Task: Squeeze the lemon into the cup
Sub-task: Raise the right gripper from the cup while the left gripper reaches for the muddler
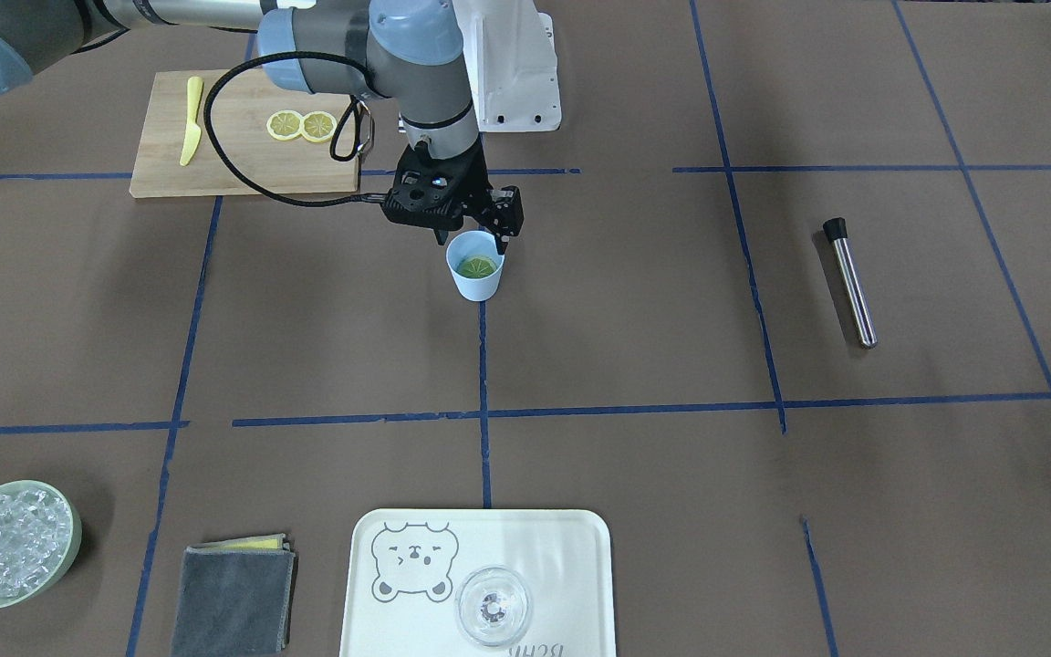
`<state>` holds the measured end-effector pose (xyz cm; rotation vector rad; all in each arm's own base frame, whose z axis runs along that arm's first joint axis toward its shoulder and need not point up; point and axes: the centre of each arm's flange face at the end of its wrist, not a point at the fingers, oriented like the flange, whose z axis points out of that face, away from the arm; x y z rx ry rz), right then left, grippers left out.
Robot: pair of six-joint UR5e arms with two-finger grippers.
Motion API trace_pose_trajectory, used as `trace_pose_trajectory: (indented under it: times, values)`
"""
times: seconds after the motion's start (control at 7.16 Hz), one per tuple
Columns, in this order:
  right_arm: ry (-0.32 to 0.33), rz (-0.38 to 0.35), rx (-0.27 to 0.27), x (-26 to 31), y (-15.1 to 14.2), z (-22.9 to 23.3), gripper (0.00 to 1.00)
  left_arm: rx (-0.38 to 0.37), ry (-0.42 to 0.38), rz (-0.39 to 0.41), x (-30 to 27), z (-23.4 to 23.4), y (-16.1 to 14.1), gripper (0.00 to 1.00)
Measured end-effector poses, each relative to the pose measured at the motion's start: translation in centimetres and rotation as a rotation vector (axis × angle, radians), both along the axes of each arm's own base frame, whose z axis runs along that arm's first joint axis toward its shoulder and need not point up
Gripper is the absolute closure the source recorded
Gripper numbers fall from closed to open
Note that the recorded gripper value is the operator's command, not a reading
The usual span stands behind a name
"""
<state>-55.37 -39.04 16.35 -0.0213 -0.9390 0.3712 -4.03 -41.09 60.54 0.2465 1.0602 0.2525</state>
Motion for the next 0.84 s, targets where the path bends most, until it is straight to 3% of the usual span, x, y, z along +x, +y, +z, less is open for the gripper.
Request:
trace_pose_trajectory:
  times: [0.28, 0.42, 0.56, 0.84]
  values:
    - [-0.030, -0.021, -0.024, 5.7, -0.3, 2.2, 0.00, 0.026, 0.006, 0.002, 2.2, -1.4, -0.9, 0.00]
    - [-0.020, -0.038, -0.011, 8.5, -0.2, 4.3, 0.00, 0.032, -0.013, 0.001, 5.1, -2.5, -1.7, 0.00]
    - [0.007, -0.063, 0.024, 10.9, -0.2, 6.8, 0.00, 0.004, -0.051, -0.050, 8.0, -3.1, -2.4, 0.00]
    - [0.077, -0.122, 0.107, 15.5, -0.8, 11.7, 0.00, -0.061, -0.034, -0.133, 13.5, -3.8, -2.7, 0.04]
